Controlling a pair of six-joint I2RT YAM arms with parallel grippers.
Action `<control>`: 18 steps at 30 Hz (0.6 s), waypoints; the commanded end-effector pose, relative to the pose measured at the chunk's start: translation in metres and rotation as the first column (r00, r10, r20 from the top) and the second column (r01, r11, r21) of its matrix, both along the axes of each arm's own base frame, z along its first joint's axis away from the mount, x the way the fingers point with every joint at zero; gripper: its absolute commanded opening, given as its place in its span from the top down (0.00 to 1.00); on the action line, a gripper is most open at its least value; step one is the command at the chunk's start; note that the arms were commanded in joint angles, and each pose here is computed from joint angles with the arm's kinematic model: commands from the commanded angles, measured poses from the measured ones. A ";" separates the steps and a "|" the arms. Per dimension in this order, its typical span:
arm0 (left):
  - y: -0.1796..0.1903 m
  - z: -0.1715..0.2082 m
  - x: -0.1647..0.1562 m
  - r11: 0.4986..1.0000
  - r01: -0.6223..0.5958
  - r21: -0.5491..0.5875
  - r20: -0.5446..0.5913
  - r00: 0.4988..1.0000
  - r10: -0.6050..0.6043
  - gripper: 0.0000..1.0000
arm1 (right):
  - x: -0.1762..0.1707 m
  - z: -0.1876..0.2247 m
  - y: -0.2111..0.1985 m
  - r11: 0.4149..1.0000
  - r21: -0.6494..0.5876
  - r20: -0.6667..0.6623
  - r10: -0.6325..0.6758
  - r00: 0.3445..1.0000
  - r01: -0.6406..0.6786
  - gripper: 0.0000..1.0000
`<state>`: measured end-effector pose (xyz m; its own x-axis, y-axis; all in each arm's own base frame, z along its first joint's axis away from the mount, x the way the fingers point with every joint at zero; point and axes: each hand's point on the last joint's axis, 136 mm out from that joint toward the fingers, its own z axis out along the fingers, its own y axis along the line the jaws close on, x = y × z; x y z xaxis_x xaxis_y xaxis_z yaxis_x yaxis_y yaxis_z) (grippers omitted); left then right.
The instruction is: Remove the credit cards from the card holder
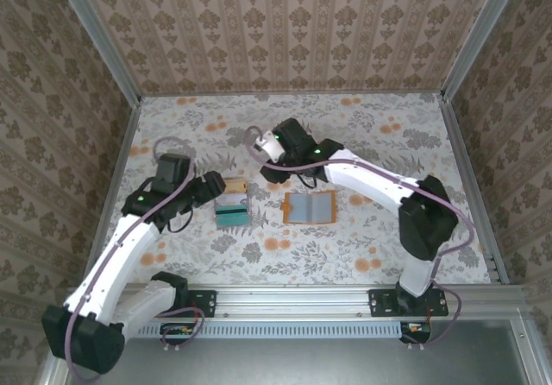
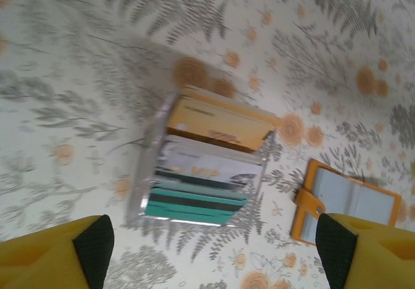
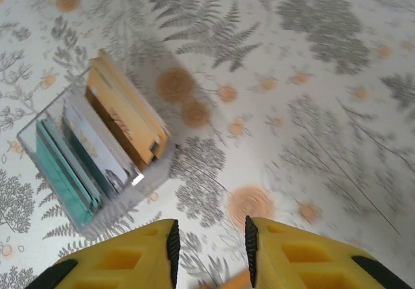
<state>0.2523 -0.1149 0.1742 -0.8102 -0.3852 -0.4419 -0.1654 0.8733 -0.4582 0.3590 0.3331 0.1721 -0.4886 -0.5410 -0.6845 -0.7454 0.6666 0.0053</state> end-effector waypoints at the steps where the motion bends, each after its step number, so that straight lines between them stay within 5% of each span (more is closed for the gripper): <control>1: -0.035 0.005 0.018 0.998 0.050 -0.029 0.028 0.998 -0.049 0.16 | -0.001 0.004 -0.033 0.986 0.037 -0.017 -0.163 0.987 0.163 0.64; 11: -0.139 -0.029 0.031 0.962 0.274 -0.011 -0.062 0.960 -0.275 0.27 | -0.037 -0.030 -0.120 0.898 0.048 -0.155 -0.426 0.891 0.437 0.64; 18: -0.195 -0.059 0.025 0.916 0.402 -0.003 -0.144 0.906 -0.398 0.38 | -0.066 -0.085 -0.161 0.818 -0.049 -0.330 -0.554 0.764 0.573 0.65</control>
<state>0.2791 -0.2902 0.1163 -0.9423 -0.0493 -0.3313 0.0988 0.9042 -0.4154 0.3092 0.1890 0.1070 -0.8230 -0.1638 -0.5439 -0.3000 0.9385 0.1712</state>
